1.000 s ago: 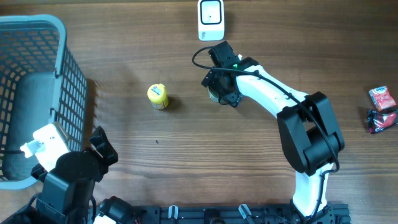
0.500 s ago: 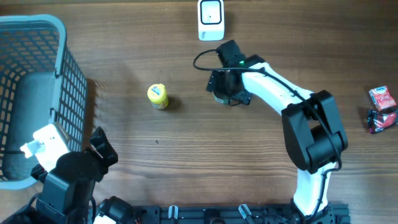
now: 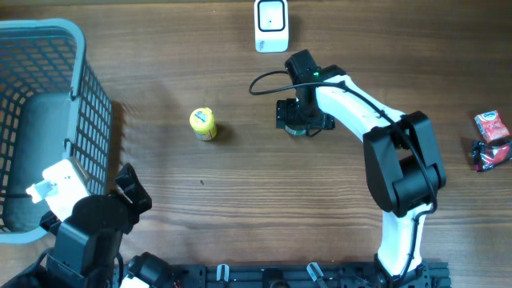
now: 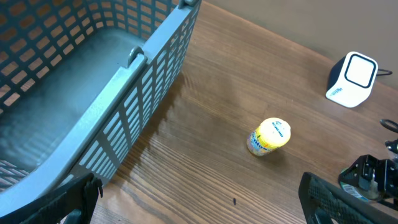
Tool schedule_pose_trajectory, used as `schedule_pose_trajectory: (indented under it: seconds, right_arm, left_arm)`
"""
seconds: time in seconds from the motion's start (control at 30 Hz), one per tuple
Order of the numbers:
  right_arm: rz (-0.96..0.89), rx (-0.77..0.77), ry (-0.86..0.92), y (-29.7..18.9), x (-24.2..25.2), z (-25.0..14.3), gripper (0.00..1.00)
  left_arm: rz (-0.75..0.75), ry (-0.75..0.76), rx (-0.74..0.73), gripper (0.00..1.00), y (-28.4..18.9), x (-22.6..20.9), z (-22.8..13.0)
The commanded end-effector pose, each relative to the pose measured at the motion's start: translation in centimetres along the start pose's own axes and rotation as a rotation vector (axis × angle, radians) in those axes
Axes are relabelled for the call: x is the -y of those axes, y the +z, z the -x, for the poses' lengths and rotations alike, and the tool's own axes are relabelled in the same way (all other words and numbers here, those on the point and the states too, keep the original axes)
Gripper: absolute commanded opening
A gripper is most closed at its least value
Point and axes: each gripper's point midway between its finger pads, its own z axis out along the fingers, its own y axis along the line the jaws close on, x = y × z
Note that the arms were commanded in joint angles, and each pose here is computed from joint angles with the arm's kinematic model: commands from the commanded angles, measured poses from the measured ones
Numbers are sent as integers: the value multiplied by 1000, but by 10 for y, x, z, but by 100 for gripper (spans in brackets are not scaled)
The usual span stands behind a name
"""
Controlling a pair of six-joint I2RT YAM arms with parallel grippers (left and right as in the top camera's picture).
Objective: Scan the item barcode
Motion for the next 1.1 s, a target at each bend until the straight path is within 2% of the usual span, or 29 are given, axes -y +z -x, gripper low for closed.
schedule_pose_trajectory:
  seconds: [0.0, 0.13, 0.2, 0.33, 0.4, 0.43, 0.63, 0.77, 0.87, 0.97, 1.07]
  right_arm:
    - [-148, -4, 4, 32, 30, 1, 100]
    - [-123, 13, 228, 32, 23, 2, 100]
    - [-56, 4, 289, 34, 4, 0, 100]
    - [-56, -10, 268, 35, -6, -8, 89]
    - [-69, -32, 282, 35, -6, -14, 88]
    - [-76, -40, 301, 34, -4, -17, 83]
    - [-83, -40, 311, 34, -3, -17, 72]
    - [-81, -30, 233, 34, -3, -14, 69]
    - [7, -98, 211, 33, -19, -24, 69]
    - [200, -204, 162, 27, -52, -39, 67]
    - [271, -289, 138, 20, -63, -56, 65]
  left_arm:
    - [-1, 15, -9, 100, 2, 1, -3]
    - [-2, 15, -9, 100, 2, 1, -3]
    - [-1, 15, -9, 100, 2, 1, -3]
    - [-1, 16, -9, 100, 2, 1, -3]
    - [-1, 16, -9, 100, 2, 1, -3]
    - [-1, 16, -9, 100, 2, 1, -3]
    - [8, 26, -21, 100, 2, -2, -6]
    - [6, 29, -28, 100, 2, -2, -7]
    - [-4, 24, -38, 100, 2, 0, -9]
    - [-16, 20, -50, 100, 1, 2, -11]
    - [-17, 21, -52, 100, 1, 2, -12]
